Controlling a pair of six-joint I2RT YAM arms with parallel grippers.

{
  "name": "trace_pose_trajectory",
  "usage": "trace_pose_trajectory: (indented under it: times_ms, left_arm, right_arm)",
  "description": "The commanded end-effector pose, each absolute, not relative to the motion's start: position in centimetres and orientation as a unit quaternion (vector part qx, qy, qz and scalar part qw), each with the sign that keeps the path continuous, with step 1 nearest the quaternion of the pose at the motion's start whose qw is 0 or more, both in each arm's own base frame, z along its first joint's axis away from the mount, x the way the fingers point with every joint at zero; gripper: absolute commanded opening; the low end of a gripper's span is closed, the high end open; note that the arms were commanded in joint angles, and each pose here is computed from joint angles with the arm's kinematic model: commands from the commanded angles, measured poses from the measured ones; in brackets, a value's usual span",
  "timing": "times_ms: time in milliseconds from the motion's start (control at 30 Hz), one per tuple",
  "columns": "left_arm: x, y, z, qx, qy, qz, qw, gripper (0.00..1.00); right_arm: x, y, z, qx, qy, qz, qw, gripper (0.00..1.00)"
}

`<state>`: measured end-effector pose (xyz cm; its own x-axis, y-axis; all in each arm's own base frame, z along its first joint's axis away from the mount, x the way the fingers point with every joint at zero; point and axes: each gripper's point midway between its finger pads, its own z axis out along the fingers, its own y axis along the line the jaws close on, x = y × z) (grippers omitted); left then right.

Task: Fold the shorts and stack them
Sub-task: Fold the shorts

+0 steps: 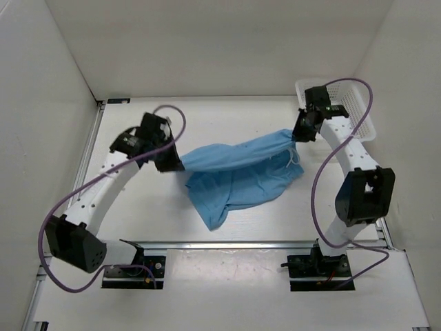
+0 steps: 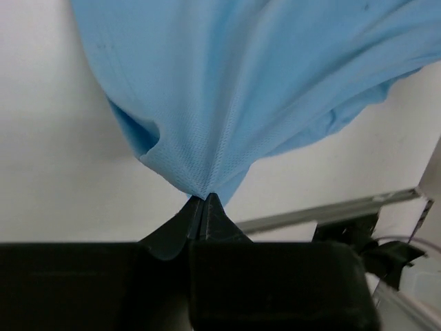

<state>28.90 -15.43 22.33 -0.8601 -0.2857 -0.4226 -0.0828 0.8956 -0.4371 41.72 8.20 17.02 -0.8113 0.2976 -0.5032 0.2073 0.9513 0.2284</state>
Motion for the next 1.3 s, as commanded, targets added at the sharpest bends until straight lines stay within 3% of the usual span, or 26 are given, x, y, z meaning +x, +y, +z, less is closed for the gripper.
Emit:
trace_pose_trajectory:
  times_ms: [0, 167, 633, 667, 700, 733, 767, 800, 833, 867, 967, 1267]
  left_arm:
    - [24.9, -18.0, 19.4, -0.102, 0.950, -0.209, 0.206, 0.10]
    - [19.8, -20.7, 15.5, -0.076, 0.965, -0.201, 0.152, 0.10]
    - [12.9, -22.7, 8.5, -0.016, 0.991, -0.124, 0.051, 0.10]
    - [12.4, -22.6, 8.2, -0.010, 0.992, -0.121, 0.047, 0.10]
    - [12.0, -22.9, 7.5, -0.005, 0.992, -0.118, 0.035, 0.10]
    - [11.6, -22.8, 7.0, -0.009, 0.993, -0.112, 0.024, 0.24]
    - [11.2, -22.6, 6.3, -0.005, 0.995, -0.102, 0.015, 0.45]
    - [11.1, -22.5, 6.0, -0.006, 0.995, -0.095, 0.010, 0.91]
    - [11.2, -22.5, 5.3, -0.006, 0.996, -0.088, 0.004, 1.00]
    - [11.3, -22.7, 5.1, -0.012, 0.996, -0.087, 0.003, 1.00]
    - [11.9, -23.1, 4.1, -0.023, 0.997, -0.077, 0.006, 1.00]
    - [12.5, -24.1, 1.2, -0.020, 0.998, -0.054, -0.016, 1.00]
  right_arm:
    - [38.6, 5.6, 16.0, 0.154, 0.950, 0.036, 0.269, 0.01]
    - [34.2, 3.7, 14.9, 0.201, 0.939, 0.012, 0.278, 0.01]
    - [24.8, 1.6, 11.1, 0.238, 0.934, -0.010, 0.266, 0.01]
    - [24.0, 1.4, 10.7, 0.244, 0.934, -0.016, 0.261, 0.07]
    - [23.7, 1.3, 10.3, 0.243, 0.936, -0.018, 0.255, 0.22]
    - [23.4, 1.3, 9.9, 0.243, 0.937, -0.020, 0.250, 0.40]
    - [23.2, 1.5, 9.8, 0.247, 0.937, -0.013, 0.249, 0.65]
    - [23.0, 1.4, 9.5, 0.262, 0.934, -0.013, 0.244, 0.73]
    - [22.8, 1.5, 9.4, 0.270, 0.933, -0.005, 0.236, 0.80]
    - [22.5, 1.9, 9.0, 0.282, 0.933, 0.016, 0.223, 0.89]
    - [22.3, 2.3, 8.9, 0.311, 0.925, 0.038, 0.214, 0.98]
    - [19.9, 1.3, 5.9, 0.374, 0.911, 0.030, 0.169, 0.99]
